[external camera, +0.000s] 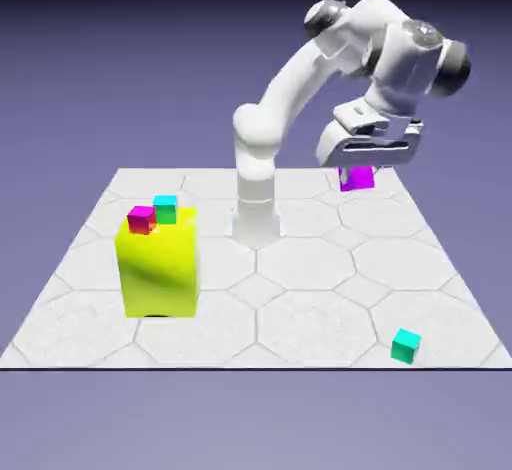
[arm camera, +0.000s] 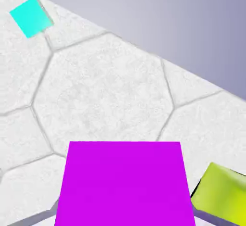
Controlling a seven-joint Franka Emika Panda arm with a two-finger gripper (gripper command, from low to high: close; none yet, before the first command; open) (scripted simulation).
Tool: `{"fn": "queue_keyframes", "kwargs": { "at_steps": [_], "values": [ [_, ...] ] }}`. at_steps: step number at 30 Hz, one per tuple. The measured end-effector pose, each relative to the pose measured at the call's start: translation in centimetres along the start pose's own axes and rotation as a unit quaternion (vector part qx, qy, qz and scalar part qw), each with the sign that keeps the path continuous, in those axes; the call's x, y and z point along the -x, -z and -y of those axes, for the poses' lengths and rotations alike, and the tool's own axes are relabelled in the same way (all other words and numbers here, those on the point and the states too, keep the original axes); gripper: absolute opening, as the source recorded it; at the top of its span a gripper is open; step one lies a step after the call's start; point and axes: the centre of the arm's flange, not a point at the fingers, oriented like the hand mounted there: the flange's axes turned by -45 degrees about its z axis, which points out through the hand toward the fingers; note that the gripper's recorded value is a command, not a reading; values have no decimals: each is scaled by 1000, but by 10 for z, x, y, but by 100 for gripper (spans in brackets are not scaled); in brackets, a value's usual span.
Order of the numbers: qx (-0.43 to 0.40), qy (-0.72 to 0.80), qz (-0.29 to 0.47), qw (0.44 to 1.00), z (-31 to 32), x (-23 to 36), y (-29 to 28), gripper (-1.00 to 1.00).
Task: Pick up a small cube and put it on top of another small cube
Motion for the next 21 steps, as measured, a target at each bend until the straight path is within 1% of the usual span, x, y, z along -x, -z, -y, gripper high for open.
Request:
{"fn": "queue_keyframes", "kwargs": {
  "at_steps": [5, 10, 15, 21],
  "values": [
    [-29, -13, -42, 999, -28, 41, 41, -100],
    [-66, -27, -72, 995, -63, 80, 66, -100],
    [-108, -42, -92, 989, -103, 111, 76, -100],
    [-163, -61, -98, 980, -154, 139, 67, -100]
  ]
}}
